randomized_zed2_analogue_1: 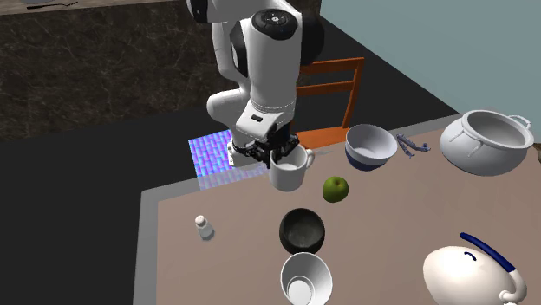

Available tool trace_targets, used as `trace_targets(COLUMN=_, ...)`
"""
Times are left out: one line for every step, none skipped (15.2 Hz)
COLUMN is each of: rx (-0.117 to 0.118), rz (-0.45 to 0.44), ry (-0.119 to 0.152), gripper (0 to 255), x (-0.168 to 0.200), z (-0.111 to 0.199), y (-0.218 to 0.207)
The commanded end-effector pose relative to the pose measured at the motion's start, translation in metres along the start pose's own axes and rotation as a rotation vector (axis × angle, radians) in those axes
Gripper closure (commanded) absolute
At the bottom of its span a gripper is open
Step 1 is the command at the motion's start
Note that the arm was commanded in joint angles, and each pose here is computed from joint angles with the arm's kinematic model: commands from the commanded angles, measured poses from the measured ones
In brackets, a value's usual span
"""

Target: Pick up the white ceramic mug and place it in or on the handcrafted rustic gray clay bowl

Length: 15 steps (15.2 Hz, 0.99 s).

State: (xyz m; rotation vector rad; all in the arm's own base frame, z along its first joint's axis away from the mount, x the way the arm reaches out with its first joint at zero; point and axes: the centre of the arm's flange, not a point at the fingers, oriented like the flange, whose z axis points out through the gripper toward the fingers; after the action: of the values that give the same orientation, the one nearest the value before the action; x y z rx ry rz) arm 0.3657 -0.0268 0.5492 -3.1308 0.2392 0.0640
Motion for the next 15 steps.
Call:
trace_targets(rx=0.000, rz=0.000, ry=0.000, gripper=255, x=0.025, z=-0.007, y=-0.006)
trace_targets(rx=0.000, rz=0.000, ry=0.000, gripper=255, x=0.037, z=-0.010, y=-0.009)
trace_targets(rx=0.000, rz=0.000, ry=0.000, gripper=255, x=0.050, z=-0.012, y=-0.012)
trace_targets(rx=0.000, rz=0.000, ry=0.000, gripper=255, x=0.062, z=-0.015, y=-0.016)
trace_targets(rx=0.000, rz=0.000, ry=0.000, gripper=255, x=0.075, z=-0.017, y=-0.019)
trace_targets(rx=0.000, rz=0.000, ry=0.000, gripper=255, x=0.087, z=-0.020, y=-0.022)
trace_targets(rx=0.000, rz=0.000, ry=0.000, gripper=255, x=0.100, z=-0.022, y=-0.026)
trace_targets(rx=0.000, rz=0.000, ry=0.000, gripper=255, x=0.115, z=-0.025, y=-0.030)
trace_targets(rx=0.000, rz=0.000, ry=0.000, gripper=255, x=0.115, z=-0.020, y=-0.030)
trace_targets(rx=0.000, rz=0.000, ry=0.000, gripper=255, x=0.115, z=-0.015, y=-0.030)
trace_targets(rx=0.000, rz=0.000, ry=0.000, gripper=255, x=0.116, z=-0.010, y=-0.030)
trace_targets(rx=0.000, rz=0.000, ry=0.000, gripper=255, x=0.116, z=-0.004, y=-0.030)
trace_targets(rx=0.000, rz=0.000, ry=0.000, gripper=255, x=0.116, z=0.001, y=-0.030)
trace_targets(rx=0.000, rz=0.000, ry=0.000, gripper=255, x=0.116, z=0.006, y=-0.030)
trace_targets(rx=0.000, rz=0.000, ry=0.000, gripper=255, x=0.117, z=0.012, y=-0.030)
